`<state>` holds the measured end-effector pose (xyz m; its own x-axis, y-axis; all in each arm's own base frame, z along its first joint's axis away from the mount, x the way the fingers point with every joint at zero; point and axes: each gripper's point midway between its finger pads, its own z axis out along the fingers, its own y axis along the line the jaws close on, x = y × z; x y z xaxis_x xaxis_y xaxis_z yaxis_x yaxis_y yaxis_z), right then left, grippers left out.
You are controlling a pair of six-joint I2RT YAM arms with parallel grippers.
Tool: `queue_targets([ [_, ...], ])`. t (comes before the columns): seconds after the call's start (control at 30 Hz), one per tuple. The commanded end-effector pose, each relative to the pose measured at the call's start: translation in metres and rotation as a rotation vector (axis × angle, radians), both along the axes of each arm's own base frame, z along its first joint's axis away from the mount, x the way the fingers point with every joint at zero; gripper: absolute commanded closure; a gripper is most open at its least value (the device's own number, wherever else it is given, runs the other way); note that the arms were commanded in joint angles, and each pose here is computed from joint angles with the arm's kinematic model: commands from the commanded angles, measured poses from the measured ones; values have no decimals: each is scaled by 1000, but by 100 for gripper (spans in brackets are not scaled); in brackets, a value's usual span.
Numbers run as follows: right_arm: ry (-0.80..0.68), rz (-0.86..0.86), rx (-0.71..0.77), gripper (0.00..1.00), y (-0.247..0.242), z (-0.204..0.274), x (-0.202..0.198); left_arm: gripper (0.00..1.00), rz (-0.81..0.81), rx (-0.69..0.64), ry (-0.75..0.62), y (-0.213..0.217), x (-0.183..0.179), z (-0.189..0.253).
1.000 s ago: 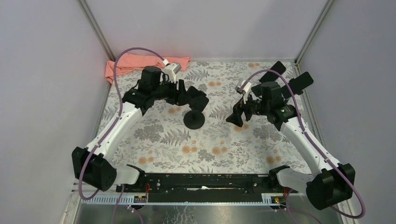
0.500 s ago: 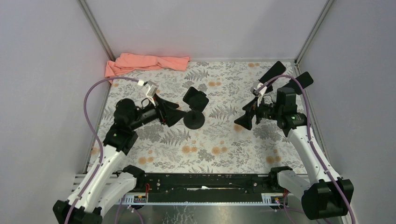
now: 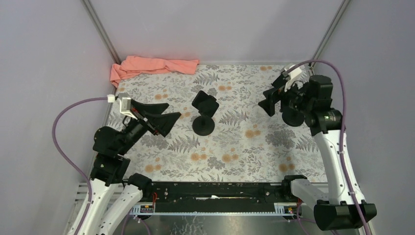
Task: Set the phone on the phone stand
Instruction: Reset both arms
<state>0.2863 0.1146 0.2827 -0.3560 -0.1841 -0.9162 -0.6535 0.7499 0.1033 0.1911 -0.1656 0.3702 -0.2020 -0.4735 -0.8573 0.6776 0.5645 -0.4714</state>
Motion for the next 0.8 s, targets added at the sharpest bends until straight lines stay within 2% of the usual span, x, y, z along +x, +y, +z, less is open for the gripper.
queue_targets([
  [0.0, -108, -140, -67, 0, -25, 63, -4, 1, 63, -6, -22, 8, 7, 38],
  [0.1, -150, -139, -56, 0, -25, 100, -13, 1, 34, 7, -49, 4, 6, 62],
  [0.3, -193, -136, 76, 0, -13, 163, -35, 1, -10, 48, -116, -1, -2, 106],
  [0.47, -189, -122, 164, 0, -5, 186, -48, 1, -63, 44, -136, -6, -13, 121],
  [0.77, -221, -101, 196, 0, -1, 204, -57, 1, -95, 49, -141, -6, -25, 122],
])
